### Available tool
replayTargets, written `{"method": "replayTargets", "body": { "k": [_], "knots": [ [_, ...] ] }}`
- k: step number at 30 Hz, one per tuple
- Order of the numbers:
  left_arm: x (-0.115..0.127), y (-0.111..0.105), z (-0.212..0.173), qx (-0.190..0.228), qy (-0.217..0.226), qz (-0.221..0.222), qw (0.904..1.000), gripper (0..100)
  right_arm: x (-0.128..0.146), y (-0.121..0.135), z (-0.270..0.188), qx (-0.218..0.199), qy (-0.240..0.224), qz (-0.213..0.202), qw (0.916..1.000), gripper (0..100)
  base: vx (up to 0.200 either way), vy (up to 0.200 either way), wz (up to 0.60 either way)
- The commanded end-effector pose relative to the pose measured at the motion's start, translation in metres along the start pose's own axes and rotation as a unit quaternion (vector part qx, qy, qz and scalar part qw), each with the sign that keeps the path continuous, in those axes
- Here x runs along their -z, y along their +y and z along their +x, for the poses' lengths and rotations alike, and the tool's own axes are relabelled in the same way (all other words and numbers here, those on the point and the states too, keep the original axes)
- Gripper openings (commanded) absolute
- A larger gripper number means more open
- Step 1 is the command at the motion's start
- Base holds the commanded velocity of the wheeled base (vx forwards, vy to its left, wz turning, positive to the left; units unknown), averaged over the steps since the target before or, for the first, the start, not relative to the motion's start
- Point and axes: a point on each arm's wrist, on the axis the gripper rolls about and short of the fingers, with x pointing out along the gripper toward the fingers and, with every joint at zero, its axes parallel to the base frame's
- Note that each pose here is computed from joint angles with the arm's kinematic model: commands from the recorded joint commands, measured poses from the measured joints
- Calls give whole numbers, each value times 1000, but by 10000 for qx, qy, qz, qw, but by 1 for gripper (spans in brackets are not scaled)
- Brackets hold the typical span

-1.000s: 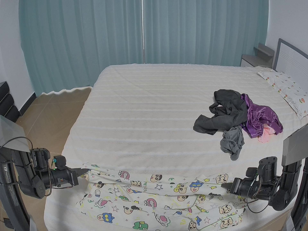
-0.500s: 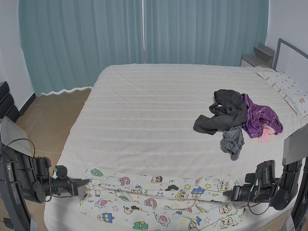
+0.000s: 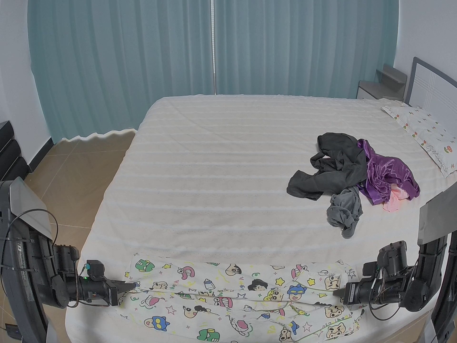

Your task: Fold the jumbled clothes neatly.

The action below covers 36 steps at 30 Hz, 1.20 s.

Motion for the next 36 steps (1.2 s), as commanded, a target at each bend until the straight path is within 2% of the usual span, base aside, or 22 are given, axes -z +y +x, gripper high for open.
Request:
{"method": "replayTargets", "body": {
  "k": [1,12,13,15,16,21,24,27,31,33,36],
  "knots": [
    [5,0,2,28,78,-72,9999,0,7,-6,1,132,192,45,9997,0,0,0,0],
    [6,0,2,38,85,-75,9999,0,14,-12,6,392,438,-107,9982,0,0,0,0],
    [7,1,3,45,106,-97,9999,100,14,-12,6,394,445,-120,9982,0,0,0,0],
    [7,1,3,47,111,-102,9999,100,14,-12,6,394,446,-136,9981,0,0,0,0],
    [8,1,3,43,124,-113,9999,100,14,-12,7,391,439,-145,9982,100,0,0,0],
    [12,0,-2,50,151,-278,9995,100,11,-10,6,351,310,-175,9987,100,0,0,0],
    [17,4,-16,258,-80,-557,9981,100,7,-9,2,527,109,-210,9983,100,0,0,0],
    [21,12,-28,193,-314,-751,9965,100,3,-8,-3,557,-49,-220,9982,100,0,0,0],
    [28,26,-52,181,-842,-1144,9897,100,-9,-4,-17,467,-505,-228,9974,100,0,0,0],
    [27,28,-63,352,-1144,-1433,9824,100,-17,0,-29,372,-841,-235,9955,100,0,0,0],
    [15,25,-72,558,-1302,-2021,9691,100,-22,6,-38,205,-1083,-241,9936,100,0,0,0]
  ]
}}
